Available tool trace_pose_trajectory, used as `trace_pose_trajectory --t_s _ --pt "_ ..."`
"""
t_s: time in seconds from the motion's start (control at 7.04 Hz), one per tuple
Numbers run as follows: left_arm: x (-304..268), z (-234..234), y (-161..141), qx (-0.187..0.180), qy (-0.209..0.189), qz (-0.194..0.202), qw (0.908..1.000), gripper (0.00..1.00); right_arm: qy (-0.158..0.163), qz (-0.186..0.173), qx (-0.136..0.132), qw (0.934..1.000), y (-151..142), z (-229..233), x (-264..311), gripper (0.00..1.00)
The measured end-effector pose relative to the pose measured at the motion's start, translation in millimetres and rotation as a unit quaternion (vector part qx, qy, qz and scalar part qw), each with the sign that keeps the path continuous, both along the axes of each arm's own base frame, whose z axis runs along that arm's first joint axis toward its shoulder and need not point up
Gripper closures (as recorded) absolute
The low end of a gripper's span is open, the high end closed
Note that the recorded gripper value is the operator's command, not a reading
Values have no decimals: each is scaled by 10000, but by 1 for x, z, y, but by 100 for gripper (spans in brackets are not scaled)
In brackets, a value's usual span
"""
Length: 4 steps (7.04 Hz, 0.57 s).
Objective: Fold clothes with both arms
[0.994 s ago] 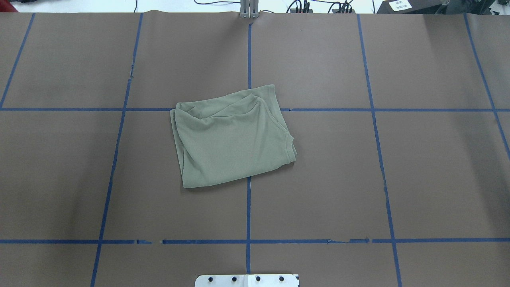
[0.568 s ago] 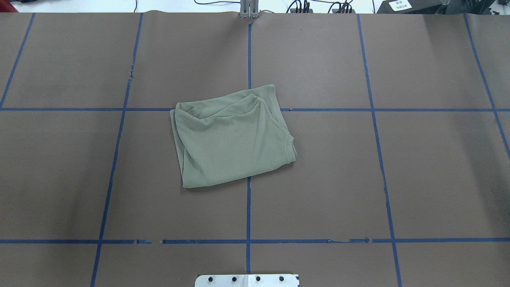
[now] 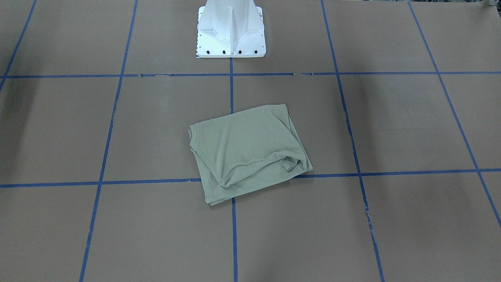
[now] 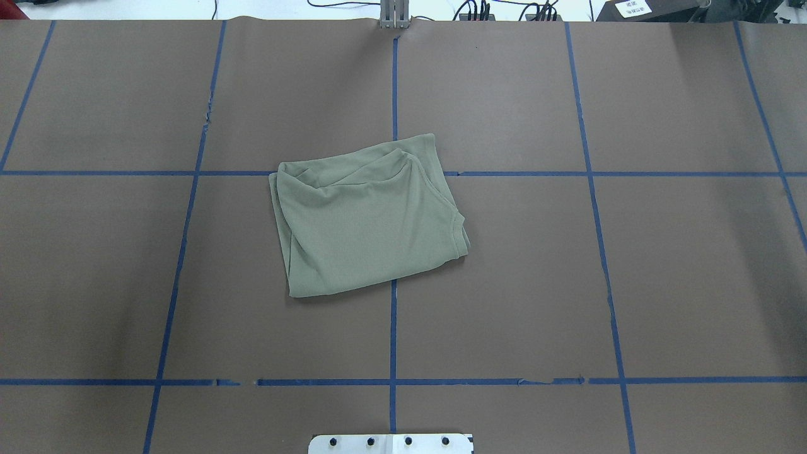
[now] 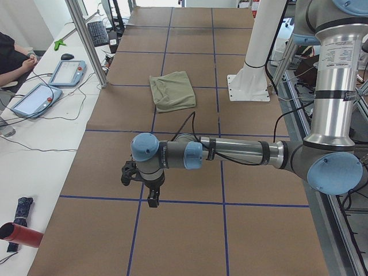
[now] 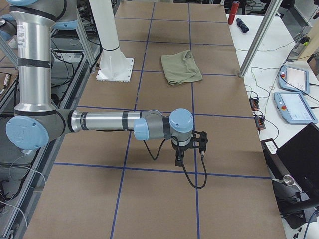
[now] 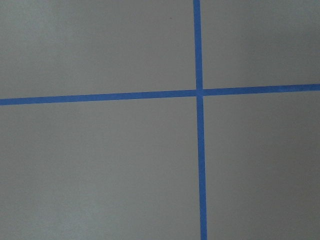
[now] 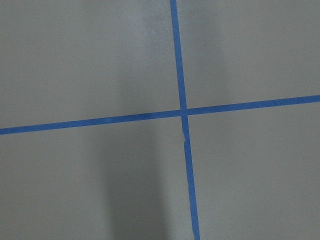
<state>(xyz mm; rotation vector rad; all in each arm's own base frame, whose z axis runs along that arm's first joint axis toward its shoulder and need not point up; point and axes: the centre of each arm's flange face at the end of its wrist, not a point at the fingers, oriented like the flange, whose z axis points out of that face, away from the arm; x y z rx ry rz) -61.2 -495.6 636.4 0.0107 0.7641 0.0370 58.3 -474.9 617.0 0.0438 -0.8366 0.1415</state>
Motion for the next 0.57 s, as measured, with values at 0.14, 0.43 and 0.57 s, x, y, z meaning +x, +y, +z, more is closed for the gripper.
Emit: trace_pose_trajectory --t_s 0.14,0.43,0.57 --pt "1 -1 0 -11 51 -11 10000 0 -2 -1 -12 10000 0 0 0 0" --pt "1 -2 0 -16 78 -14 10000 0 -3 -1 -29 10000 1 1 0 0" --pt "1 -2 0 -11 80 -13 10000 0 -2 -9 -28 10000 1 1 0 0"
